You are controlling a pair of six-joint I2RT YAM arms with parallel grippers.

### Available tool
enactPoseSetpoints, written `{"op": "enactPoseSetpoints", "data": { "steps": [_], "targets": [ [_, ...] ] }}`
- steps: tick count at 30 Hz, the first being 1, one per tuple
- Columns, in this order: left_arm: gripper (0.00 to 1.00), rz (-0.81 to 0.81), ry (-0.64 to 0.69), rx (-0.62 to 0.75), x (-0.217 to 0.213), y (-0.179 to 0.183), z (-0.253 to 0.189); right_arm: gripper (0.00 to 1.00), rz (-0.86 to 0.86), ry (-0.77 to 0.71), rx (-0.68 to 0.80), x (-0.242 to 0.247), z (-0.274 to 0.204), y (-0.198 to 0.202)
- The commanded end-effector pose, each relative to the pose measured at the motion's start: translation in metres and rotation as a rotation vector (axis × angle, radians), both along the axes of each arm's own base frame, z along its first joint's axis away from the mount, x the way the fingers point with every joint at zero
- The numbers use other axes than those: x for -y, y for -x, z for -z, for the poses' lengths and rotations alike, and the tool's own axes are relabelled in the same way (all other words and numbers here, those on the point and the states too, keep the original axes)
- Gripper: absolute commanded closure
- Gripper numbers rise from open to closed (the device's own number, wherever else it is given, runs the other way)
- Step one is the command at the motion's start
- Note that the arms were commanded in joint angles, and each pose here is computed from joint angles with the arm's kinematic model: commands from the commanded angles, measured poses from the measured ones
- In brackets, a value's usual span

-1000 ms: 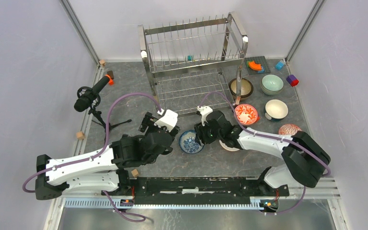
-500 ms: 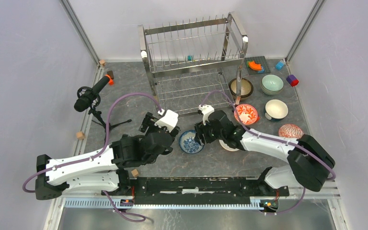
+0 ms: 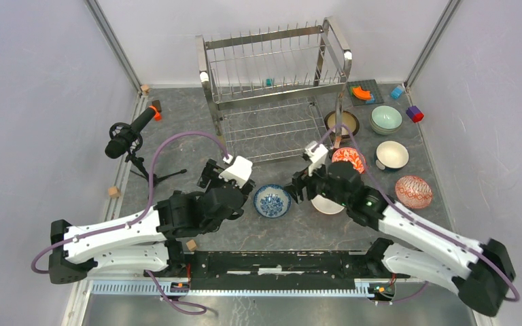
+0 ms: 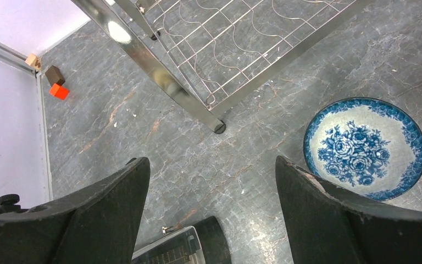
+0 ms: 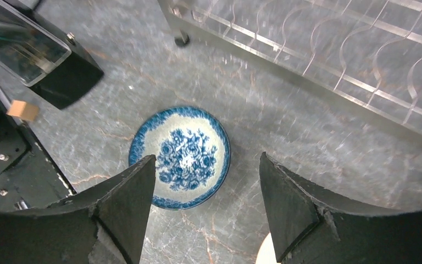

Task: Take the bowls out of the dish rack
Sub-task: Place the bowl at the center of the board, then adjust the dish rack at the center of the board.

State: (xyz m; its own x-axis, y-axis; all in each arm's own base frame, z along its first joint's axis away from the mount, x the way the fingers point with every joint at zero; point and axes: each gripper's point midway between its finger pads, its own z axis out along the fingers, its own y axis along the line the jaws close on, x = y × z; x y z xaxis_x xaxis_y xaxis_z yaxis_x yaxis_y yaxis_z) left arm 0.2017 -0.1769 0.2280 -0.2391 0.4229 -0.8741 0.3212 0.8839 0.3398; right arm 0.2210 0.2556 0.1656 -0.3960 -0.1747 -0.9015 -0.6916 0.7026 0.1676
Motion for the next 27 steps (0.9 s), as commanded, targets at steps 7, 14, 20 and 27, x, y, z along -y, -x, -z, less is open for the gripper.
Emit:
{"op": "enactPoseSetpoints", "data": {
  "steps": [7, 14, 20, 27],
  "targets": [
    [0.10, -0.023, 0.020, 0.037, -0.005, -0.003, -0.012, 0.26, 0.228, -0.103, 0.328, 0.073, -0.057, 0.000],
    [0.13, -0.166, 0.053, 0.095, -0.029, -0.015, -0.018, 0.24, 0.495, -0.022, 0.321, 0.122, -0.045, -0.014],
    [0.14, -0.328, 0.173, -0.047, -0.044, -0.046, 0.003, 0.24, 0.455, -0.109, 0.310, 0.103, -0.054, -0.017],
    [0.16, -0.439, 0.228, -0.121, -0.042, -0.079, 0.018, 0.23, 0.403, -0.207, 0.315, 0.094, -0.054, -0.008]
  ]
}}
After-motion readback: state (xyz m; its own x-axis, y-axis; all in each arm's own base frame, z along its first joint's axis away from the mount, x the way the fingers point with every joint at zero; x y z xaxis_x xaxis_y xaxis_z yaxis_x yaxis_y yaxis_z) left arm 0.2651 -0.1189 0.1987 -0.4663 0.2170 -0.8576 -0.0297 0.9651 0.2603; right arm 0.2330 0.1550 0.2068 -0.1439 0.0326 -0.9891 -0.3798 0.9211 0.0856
